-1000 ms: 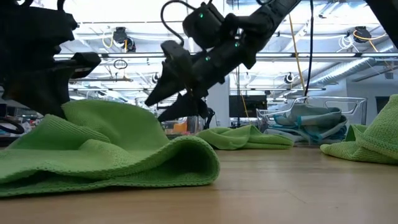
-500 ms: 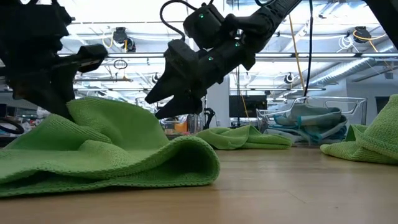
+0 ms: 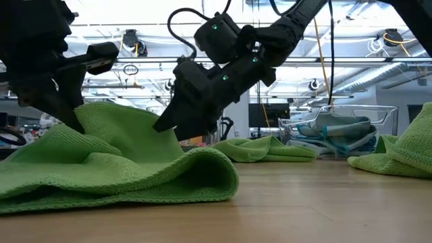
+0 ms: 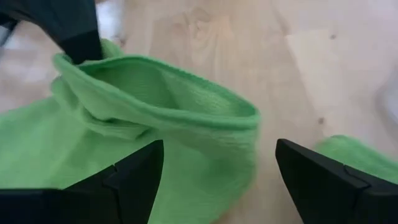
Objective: Fold microfiber towels
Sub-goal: Fold the bottom left green microfiber towel
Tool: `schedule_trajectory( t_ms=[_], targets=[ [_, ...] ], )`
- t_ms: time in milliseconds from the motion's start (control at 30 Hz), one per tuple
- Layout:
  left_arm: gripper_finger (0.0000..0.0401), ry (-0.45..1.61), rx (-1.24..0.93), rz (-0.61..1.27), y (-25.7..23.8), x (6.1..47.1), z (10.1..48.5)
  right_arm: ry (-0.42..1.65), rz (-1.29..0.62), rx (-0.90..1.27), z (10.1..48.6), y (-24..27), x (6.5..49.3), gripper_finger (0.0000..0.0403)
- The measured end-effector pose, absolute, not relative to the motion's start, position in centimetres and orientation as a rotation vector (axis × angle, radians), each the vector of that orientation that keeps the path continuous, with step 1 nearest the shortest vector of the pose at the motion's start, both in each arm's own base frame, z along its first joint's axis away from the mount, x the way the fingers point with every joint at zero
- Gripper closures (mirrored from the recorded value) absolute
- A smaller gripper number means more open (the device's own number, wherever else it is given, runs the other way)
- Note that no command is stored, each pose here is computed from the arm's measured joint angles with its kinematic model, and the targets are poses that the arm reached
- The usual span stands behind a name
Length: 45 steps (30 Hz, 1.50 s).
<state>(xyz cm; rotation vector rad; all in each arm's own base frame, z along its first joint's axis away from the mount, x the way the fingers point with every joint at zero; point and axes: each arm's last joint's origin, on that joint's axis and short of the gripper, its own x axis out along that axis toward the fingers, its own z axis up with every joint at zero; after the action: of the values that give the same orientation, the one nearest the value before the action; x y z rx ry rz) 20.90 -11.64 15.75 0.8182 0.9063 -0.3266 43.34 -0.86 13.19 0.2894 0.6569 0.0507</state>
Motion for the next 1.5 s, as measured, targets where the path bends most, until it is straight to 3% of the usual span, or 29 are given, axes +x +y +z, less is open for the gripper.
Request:
schedule_trajectory(
  t_ms=[167, 333, 667, 733, 900, 1100, 1500],
  targets=[
    [0.0397, 0.907, 0.837, -0.337, -11.6, 20.9, 15.7, 0.585, 0.143, 0.233, 13.8, -0.7, 43.7, 0.0127],
    [0.0398, 0.932, 0.828, -0.33, -11.5, 20.7, 15.6, 0.534, 0.2, 0.186, 14.2, -0.6, 43.9, 0.0181],
    [0.0398, 1.005, 0.771, -0.284, -11.2, 20.2, 15.3, 0.548, 0.21, 0.146, 14.1, -0.6, 43.8, 0.0371],
    [0.0398, 1.031, 0.756, -0.27, -11.1, 20.0, 15.2, 0.555, 0.213, 0.134, 14.0, -0.6, 43.8, 0.0394],
    [0.0397, 1.124, 0.703, -0.168, -10.5, 19.3, 14.9, 0.557, 0.214, 0.132, 14.0, -0.6, 43.8, 0.0393],
    [0.0397, 1.201, 0.593, 0.018, -10.0, 18.8, 15.6, 0.531, 0.206, 0.163, 16.7, -0.6, 43.2, 0.0399],
    [0.0393, 1.092, 0.262, 0.179, -11.4, 21.0, 19.9, 0.572, 0.161, 0.349, 21.1, -0.4, 41.2, 0.04]
  ],
)
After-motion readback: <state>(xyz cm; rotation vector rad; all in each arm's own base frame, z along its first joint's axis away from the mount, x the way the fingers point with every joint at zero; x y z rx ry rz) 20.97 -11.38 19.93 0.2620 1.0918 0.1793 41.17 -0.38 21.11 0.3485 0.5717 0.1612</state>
